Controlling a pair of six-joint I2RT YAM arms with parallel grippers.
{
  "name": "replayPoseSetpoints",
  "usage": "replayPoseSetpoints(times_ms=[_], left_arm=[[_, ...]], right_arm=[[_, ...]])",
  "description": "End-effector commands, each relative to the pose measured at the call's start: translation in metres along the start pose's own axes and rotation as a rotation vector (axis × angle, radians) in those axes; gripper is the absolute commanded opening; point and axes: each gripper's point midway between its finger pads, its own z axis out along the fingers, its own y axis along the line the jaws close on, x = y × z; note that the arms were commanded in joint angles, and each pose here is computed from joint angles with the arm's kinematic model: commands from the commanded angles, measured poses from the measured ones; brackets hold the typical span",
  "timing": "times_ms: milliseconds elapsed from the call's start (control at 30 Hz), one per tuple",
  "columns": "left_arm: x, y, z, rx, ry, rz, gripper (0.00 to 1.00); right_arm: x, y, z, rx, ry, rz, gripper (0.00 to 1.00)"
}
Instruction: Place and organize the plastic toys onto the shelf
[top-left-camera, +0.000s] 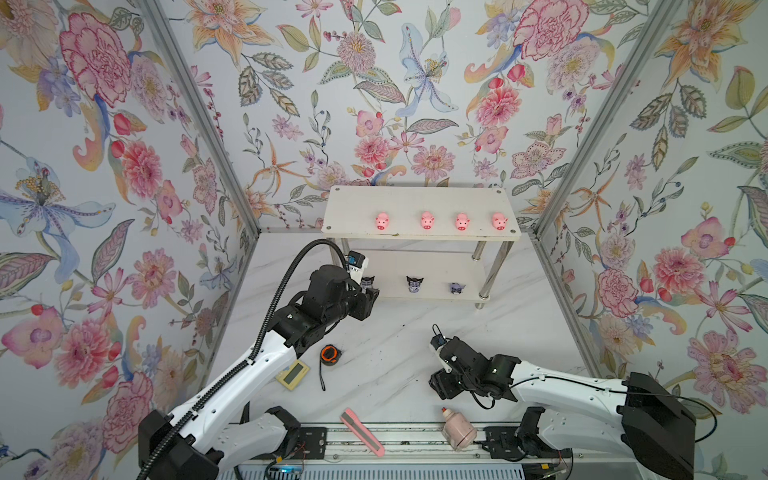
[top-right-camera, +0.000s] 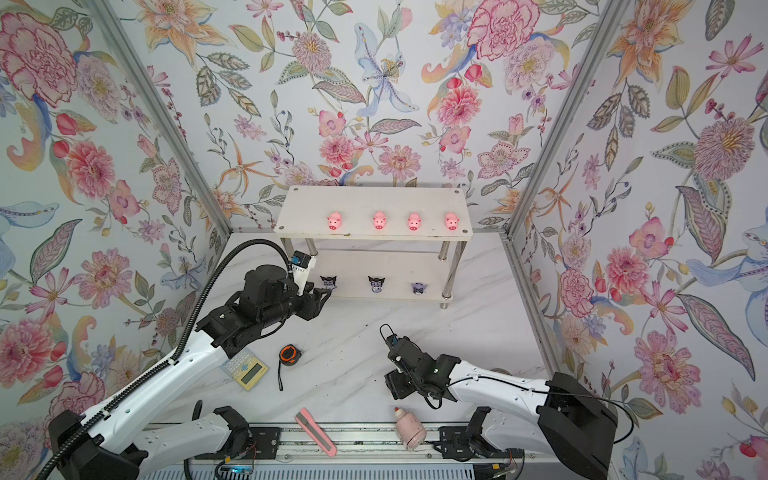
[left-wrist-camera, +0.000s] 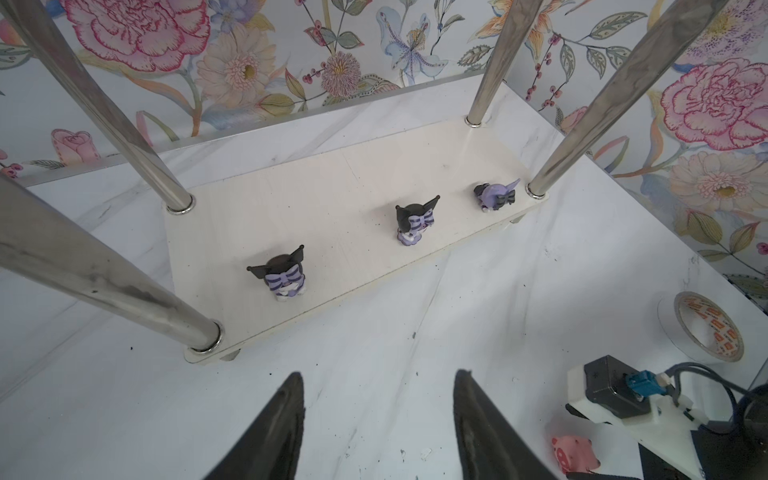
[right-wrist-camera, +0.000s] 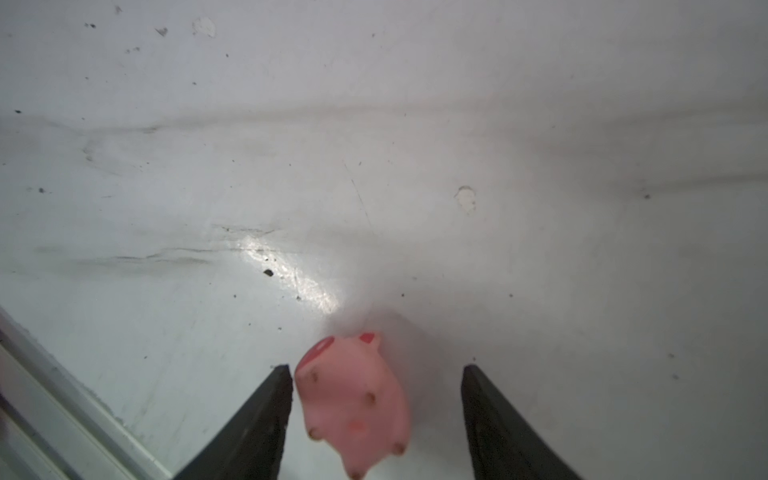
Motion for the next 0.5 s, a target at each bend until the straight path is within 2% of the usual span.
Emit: replayPoseSetpoints(times_ms=[0, 167, 333, 400, 467], left_arm=[[-0.004, -0.005, -0.004, 0.031, -0.045, 0.004, 0.59], [0.006, -0.005, -0.006, 0.043, -0.045, -0.008, 0.59], [0.022, -0.005, -0.007, 0.055, -0.038, -0.038, 0.59], [0.029, -0.003, -0.009, 0.054, -0.039, -0.051, 0.59], [0.036, -0.002, -0.010, 0.052, -0.040, -0.066, 0.59]], right_arm=[[0.005, 0.008, 0.003, 0.005, 0.050, -0.002, 0.60], [-0.003, 0.011, 0.008, 0.025, 0.041, -0.018, 0.43], [-0.035, 0.022, 0.004, 0.016, -0.030, -0.046, 0.21], [-0.053, 0.032, 0.002, -0.012, -0.068, -0.057, 0.16], [-0.075, 0.046, 0.001, -0.065, -0.107, -0.059, 0.16]])
